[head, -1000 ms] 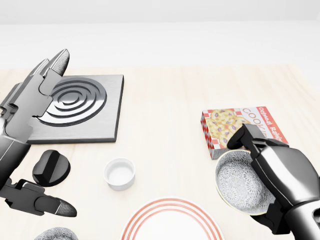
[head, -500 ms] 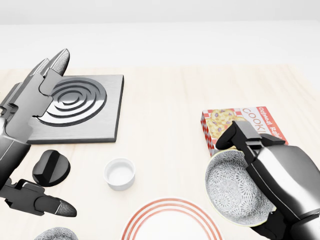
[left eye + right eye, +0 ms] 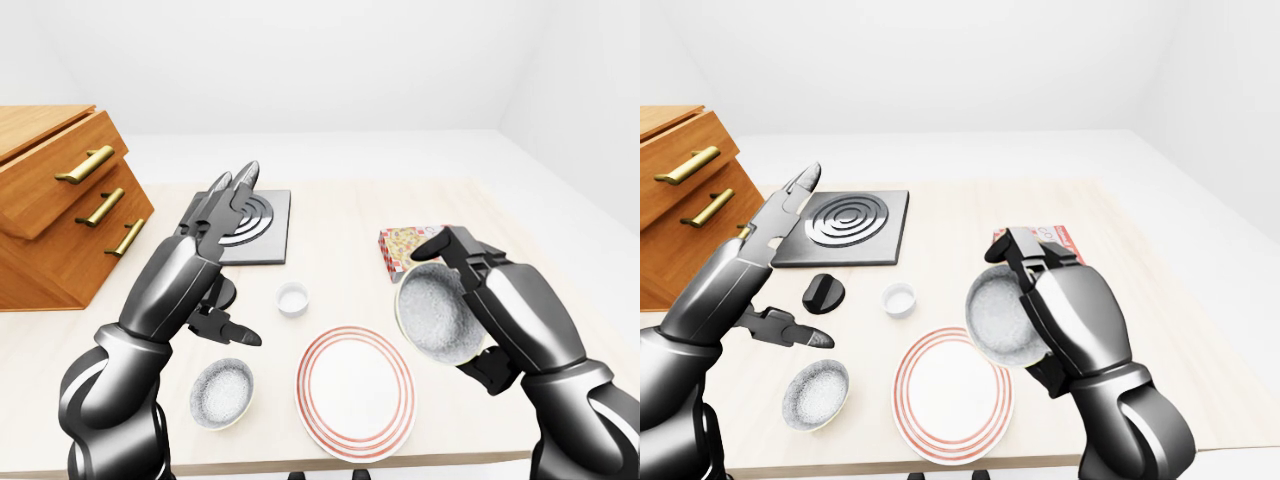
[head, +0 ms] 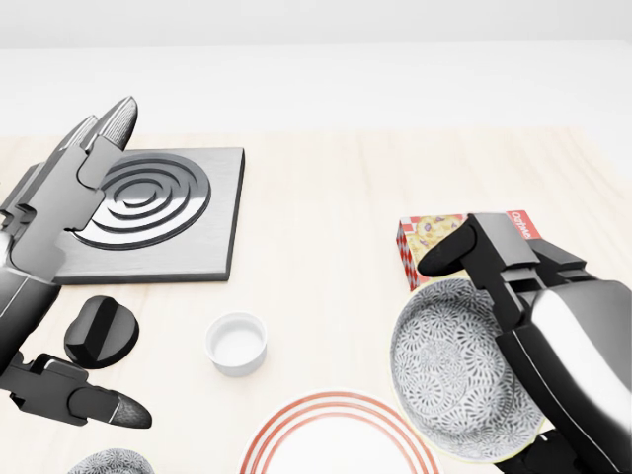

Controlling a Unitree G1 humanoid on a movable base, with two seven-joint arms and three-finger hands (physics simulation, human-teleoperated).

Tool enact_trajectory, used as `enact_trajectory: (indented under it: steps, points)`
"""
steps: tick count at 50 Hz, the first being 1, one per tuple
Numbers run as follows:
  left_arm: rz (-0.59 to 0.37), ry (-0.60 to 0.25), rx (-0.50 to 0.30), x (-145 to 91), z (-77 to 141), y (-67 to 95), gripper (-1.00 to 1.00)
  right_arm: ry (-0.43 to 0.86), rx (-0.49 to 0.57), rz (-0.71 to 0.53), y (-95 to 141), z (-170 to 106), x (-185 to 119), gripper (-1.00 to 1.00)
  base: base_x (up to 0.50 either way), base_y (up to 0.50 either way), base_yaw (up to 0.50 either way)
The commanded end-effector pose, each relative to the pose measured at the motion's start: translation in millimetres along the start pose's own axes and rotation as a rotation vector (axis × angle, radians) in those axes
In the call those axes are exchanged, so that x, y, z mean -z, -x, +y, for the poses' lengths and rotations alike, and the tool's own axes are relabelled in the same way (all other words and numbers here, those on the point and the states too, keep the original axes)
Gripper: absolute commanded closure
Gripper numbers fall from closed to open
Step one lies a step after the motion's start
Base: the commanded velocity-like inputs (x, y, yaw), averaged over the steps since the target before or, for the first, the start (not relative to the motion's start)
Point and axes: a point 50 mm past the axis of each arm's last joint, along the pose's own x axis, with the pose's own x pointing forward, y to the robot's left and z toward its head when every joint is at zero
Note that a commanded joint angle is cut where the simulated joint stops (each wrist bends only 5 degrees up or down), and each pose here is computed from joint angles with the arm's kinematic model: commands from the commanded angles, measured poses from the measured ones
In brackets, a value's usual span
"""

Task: Pick the akita bowl next to the plate and place it on the plate.

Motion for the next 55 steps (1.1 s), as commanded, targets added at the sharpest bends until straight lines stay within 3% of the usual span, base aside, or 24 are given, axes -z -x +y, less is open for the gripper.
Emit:
enact_trajectory:
  steps: [1,28,34,46,55]
  points:
    - [0.005,0.007,-0.001,1,-1,0.1,-1.00,-0.109,0.037,-0.072,1,-6,-15,1.00,0.00,0.00,0.00]
    - [-0.001,0.000,0.000,0,0,0.1,-1.00,-0.089,0.052,-0.132,-5,-6,-31,1.00,0.00,0.00,0.00]
    - [0.003,0.005,0.000,1,0,0.1,-1.00,-0.156,0.058,-0.077,1,-2,-26,1.00,0.00,0.00,0.00]
    - [-0.002,0.000,0.001,0,0,0.0,-1.00,-0.180,0.137,-0.105,3,-3,-38,1.00,0.00,0.00,0.00]
    - [-0.002,0.000,0.001,0,0,0.0,-1.00,-0.279,0.154,-0.011,8,1,-30,1.00,0.00,0.00,0.00]
